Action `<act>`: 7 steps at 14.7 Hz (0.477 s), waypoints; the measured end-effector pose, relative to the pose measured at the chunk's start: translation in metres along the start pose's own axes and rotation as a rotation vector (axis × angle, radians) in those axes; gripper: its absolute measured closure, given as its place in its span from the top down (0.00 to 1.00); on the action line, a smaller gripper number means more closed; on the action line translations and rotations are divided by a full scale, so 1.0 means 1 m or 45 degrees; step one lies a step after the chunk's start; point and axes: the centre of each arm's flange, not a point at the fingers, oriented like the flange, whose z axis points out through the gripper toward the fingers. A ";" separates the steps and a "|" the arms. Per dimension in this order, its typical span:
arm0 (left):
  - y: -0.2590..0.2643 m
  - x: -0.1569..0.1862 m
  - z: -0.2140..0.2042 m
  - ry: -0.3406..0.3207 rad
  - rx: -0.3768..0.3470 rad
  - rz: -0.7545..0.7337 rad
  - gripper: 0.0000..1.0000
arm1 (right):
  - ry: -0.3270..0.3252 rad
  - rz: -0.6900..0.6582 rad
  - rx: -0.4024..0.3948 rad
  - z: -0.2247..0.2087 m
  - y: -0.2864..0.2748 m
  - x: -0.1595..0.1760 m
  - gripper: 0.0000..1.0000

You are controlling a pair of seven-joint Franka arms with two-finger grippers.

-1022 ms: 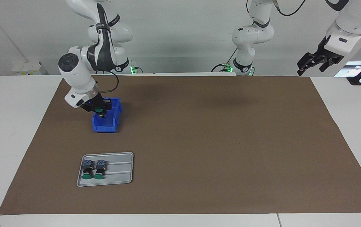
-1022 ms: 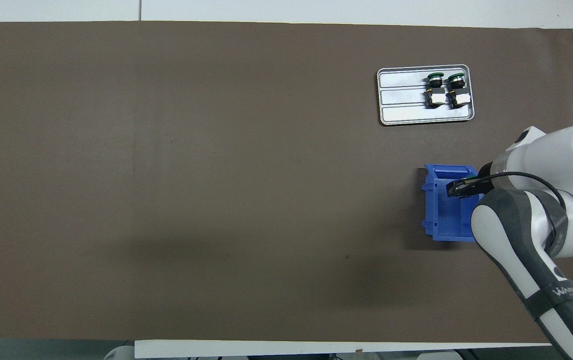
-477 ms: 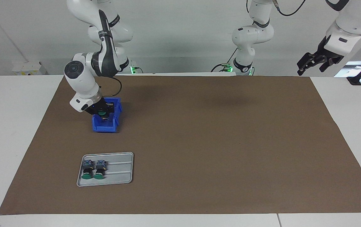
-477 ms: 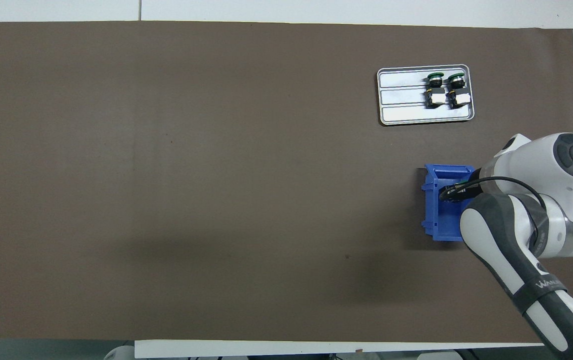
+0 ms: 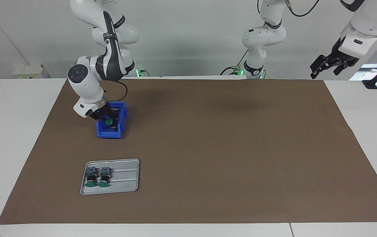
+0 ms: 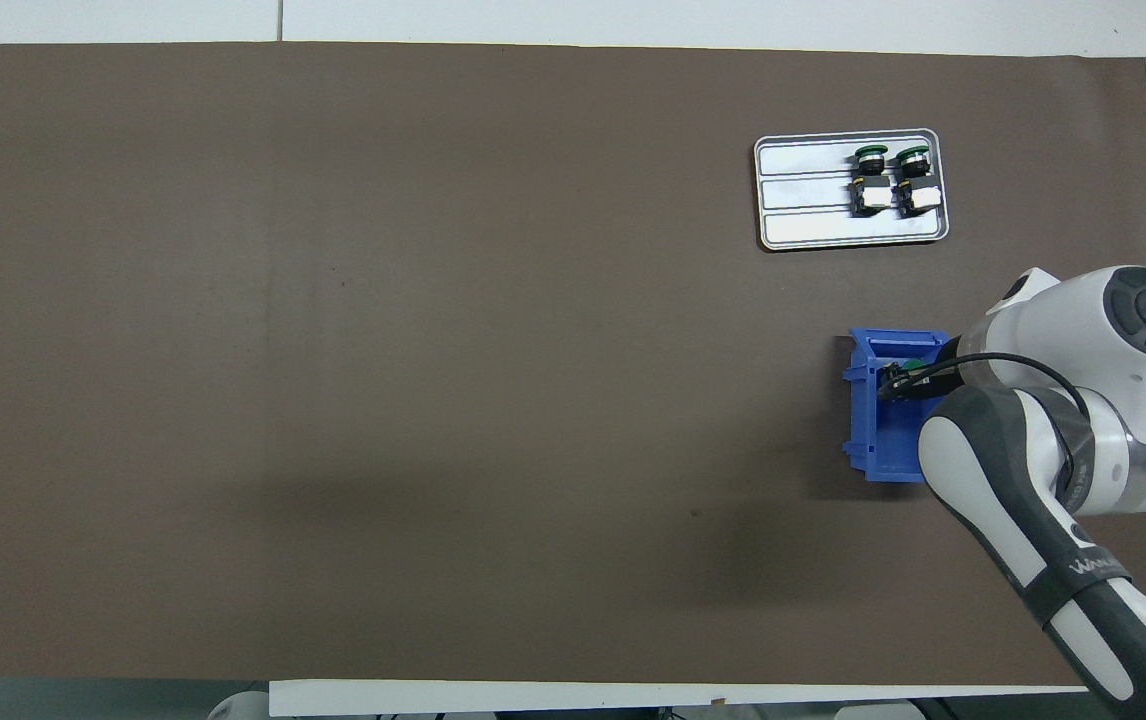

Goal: Place and press button with both arms
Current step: 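Open the right gripper to drop the button into the bin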

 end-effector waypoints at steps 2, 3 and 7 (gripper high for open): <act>0.000 0.000 0.000 0.000 0.000 0.000 1.00 | 0.011 -0.001 -0.001 -0.011 0.000 0.006 0.56; 0.000 0.000 0.000 0.000 0.000 0.000 1.00 | 0.011 -0.002 -0.001 -0.022 0.000 0.010 0.56; 0.000 0.000 0.000 0.000 0.000 0.000 1.00 | 0.033 -0.010 -0.003 -0.085 -0.002 0.028 0.74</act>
